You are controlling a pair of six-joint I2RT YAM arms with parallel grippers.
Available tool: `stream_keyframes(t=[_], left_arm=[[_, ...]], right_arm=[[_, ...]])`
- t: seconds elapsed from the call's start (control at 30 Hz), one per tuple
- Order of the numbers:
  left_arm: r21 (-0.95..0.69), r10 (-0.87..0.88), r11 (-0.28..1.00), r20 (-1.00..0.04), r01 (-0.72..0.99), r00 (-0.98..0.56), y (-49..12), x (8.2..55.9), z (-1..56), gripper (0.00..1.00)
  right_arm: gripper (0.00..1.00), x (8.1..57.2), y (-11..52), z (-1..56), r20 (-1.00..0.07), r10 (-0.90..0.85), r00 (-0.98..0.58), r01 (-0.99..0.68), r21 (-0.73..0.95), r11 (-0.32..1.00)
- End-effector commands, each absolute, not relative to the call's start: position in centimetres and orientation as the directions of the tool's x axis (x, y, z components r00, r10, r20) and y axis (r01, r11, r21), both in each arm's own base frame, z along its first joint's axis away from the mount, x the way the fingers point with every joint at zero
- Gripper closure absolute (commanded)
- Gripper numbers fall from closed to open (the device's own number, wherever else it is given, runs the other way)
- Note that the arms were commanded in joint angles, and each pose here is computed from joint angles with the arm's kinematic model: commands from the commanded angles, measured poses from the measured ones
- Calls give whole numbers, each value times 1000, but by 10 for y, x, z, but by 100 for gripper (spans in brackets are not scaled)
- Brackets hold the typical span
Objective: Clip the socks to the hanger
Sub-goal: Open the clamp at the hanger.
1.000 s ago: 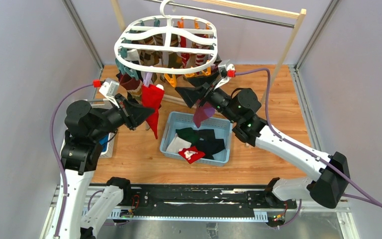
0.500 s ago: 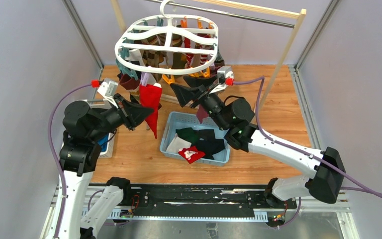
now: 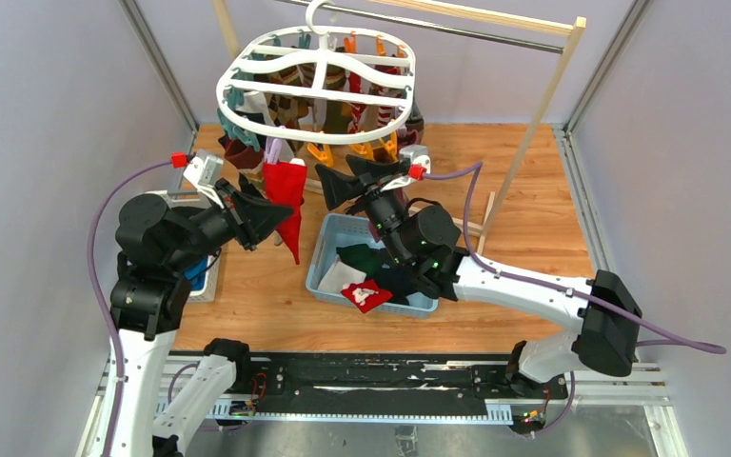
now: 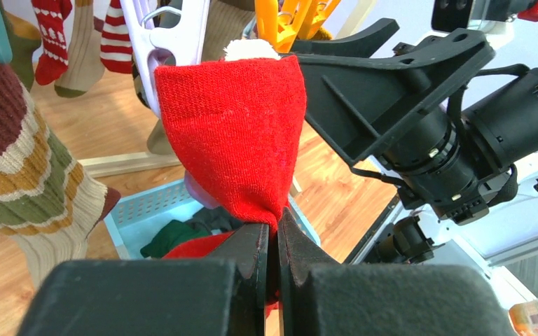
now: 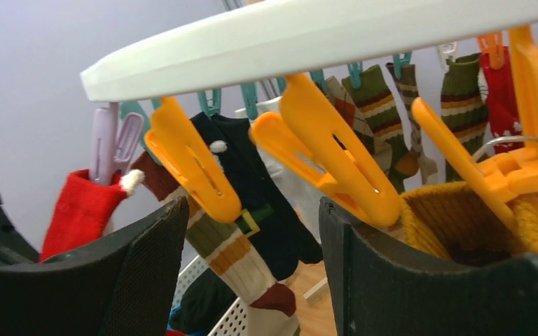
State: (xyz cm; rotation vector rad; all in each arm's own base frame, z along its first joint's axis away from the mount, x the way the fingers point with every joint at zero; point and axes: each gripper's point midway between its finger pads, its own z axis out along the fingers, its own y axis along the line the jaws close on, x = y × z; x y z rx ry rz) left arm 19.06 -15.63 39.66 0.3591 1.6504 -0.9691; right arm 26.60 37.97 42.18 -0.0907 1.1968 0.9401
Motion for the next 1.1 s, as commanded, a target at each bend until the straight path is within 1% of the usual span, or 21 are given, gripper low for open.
stream_keyframes(t=[0.0,0.27,0.43,0.67,0.83,0.97,1.07], left_arm=[[-377,-243,607,-926,699,-288,-156,182,408,95],[-362,-234,620,-932,696,-276,-154,181,408,95],[-360,-239,620,-933,697,-269,-153,179,412,95],[-349,-237,620,-937,703,-257,-152,174,417,95],[-348,-240,619,-937,704,-252,-152,172,419,95],[-346,-238,620,-938,704,-252,-152,173,419,95],[-337,-234,630,-942,700,-243,-151,173,419,95]], right_arm=[[33,269,374,442,-790,602,113,-635,409,655],[43,255,384,464,-789,597,144,-725,326,606],[48,255,391,466,-794,591,140,-738,315,597],[53,257,401,463,-819,557,140,-744,284,604],[55,254,409,459,-833,537,133,-769,256,586],[68,252,408,461,-829,542,136,-777,250,578],[81,250,404,465,-823,548,148,-779,245,578]])
